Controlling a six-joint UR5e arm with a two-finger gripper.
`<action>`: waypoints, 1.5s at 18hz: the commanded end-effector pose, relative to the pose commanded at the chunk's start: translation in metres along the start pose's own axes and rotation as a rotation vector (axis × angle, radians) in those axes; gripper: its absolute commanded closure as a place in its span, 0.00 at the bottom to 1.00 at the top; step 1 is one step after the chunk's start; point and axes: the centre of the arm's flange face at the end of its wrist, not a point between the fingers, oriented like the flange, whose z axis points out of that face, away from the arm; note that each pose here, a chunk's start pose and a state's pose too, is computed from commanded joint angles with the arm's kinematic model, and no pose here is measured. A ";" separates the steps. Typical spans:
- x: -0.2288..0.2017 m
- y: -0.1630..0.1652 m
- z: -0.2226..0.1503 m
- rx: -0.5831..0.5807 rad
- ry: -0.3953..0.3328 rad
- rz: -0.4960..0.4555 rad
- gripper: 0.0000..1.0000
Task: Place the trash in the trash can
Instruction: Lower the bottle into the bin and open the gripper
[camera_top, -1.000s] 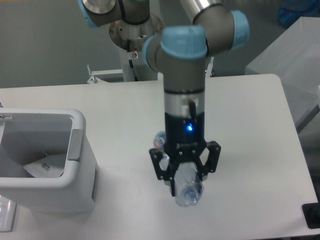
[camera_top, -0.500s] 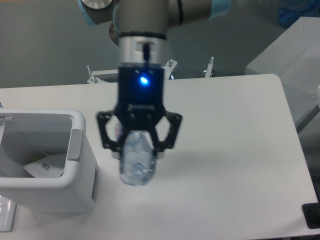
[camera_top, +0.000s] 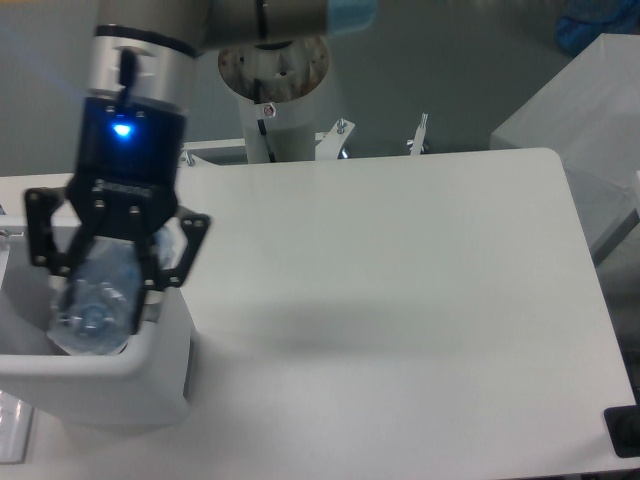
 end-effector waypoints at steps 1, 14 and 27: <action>0.005 0.002 0.004 -0.006 0.008 0.004 0.45; 0.045 0.046 0.048 -0.109 0.065 0.030 0.00; -0.129 0.007 0.009 -0.057 -0.165 0.141 0.00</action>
